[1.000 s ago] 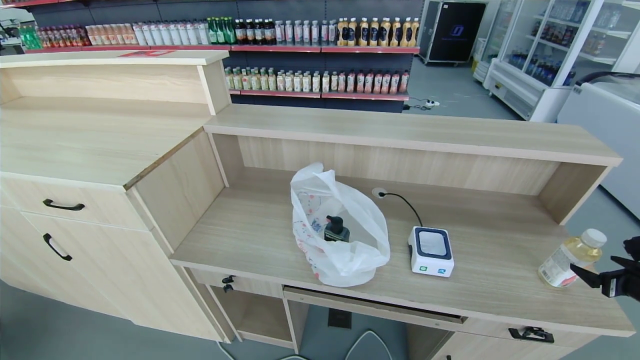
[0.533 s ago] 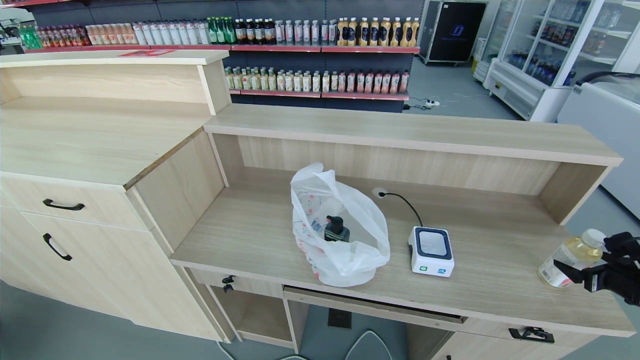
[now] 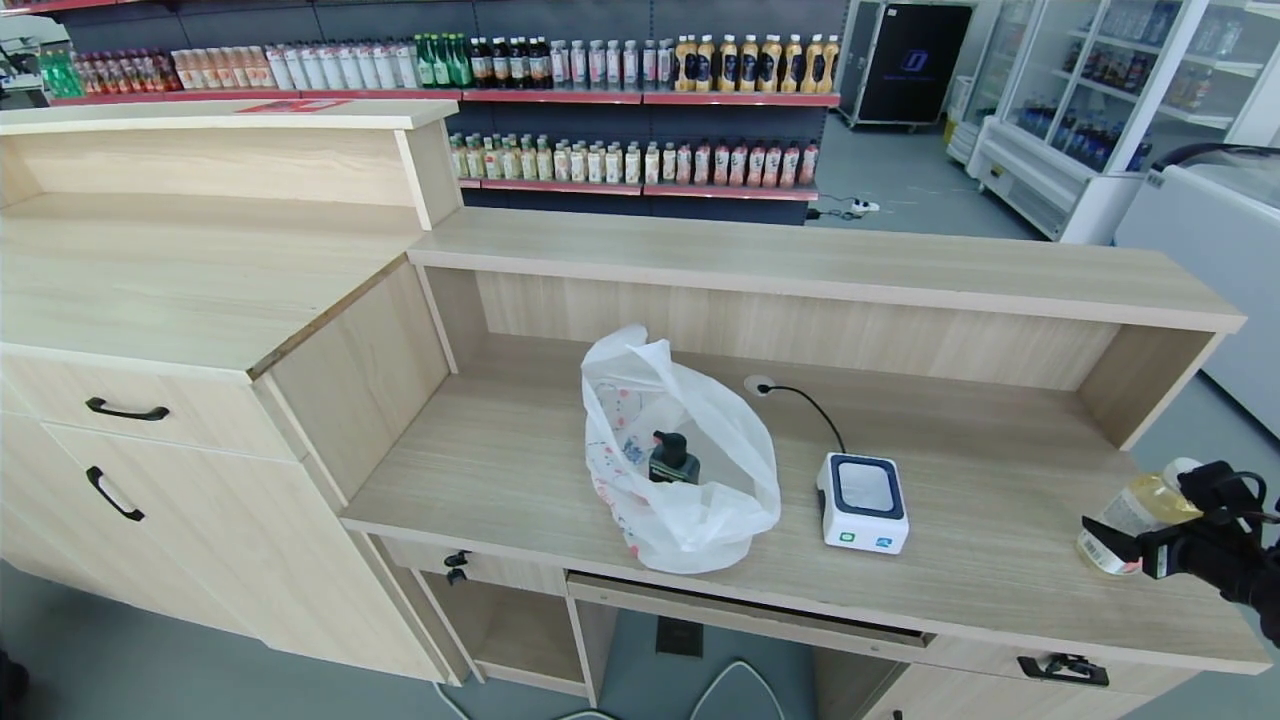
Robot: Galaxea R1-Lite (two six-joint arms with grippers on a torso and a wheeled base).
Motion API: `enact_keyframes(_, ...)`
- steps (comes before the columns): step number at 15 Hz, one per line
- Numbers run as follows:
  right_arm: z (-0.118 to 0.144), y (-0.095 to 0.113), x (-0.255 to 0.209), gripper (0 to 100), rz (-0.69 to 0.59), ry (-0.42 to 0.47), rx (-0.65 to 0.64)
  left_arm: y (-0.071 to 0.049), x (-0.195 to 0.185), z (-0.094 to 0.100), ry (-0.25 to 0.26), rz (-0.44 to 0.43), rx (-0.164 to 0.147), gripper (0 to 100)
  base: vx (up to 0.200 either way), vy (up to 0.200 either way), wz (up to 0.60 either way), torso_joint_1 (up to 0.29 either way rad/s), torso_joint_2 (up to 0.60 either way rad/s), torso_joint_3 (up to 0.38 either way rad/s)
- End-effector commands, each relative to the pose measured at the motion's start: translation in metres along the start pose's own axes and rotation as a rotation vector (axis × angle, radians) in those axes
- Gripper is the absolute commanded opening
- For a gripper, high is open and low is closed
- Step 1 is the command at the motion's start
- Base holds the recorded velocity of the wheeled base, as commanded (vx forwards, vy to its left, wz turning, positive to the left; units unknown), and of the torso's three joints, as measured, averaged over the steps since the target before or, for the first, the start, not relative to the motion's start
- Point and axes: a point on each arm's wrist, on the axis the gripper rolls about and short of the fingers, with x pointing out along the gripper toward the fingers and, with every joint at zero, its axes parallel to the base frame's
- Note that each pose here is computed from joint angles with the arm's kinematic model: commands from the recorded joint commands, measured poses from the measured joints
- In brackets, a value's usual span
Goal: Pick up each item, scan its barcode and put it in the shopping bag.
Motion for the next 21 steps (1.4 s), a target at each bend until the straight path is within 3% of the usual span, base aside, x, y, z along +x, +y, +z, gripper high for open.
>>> enact_keyframes(1,0.0,0.003,0.004,100,0.01,-0.002,-0.003,0.0,0.0,0.0,0.0,0.0,0.0,100,0.0,0.0,0.0,0.0,0.0,0.0)
enact_keyframes(17,-0.006,0.009,0.024,100,0.02,-0.045,-0.051,0.0,0.0,0.0,-0.002,0.0,0.0,100,0.0,0.0,0.0,0.0,0.0,0.0)
enact_keyframes(18,-0.007,0.01,0.025,0,0.021,-0.045,-0.051,0.0,0.0,0.0,0.0,0.0,0.0,100,0.0,0.0,0.0,0.0,0.0,0.0)
enact_keyframes(21,-0.005,0.01,0.027,0,0.02,-0.053,-0.059,0.0,0.0,0.0,0.0,0.0,0.0,100,0.0,0.0,0.0,0.0,0.0,0.0)
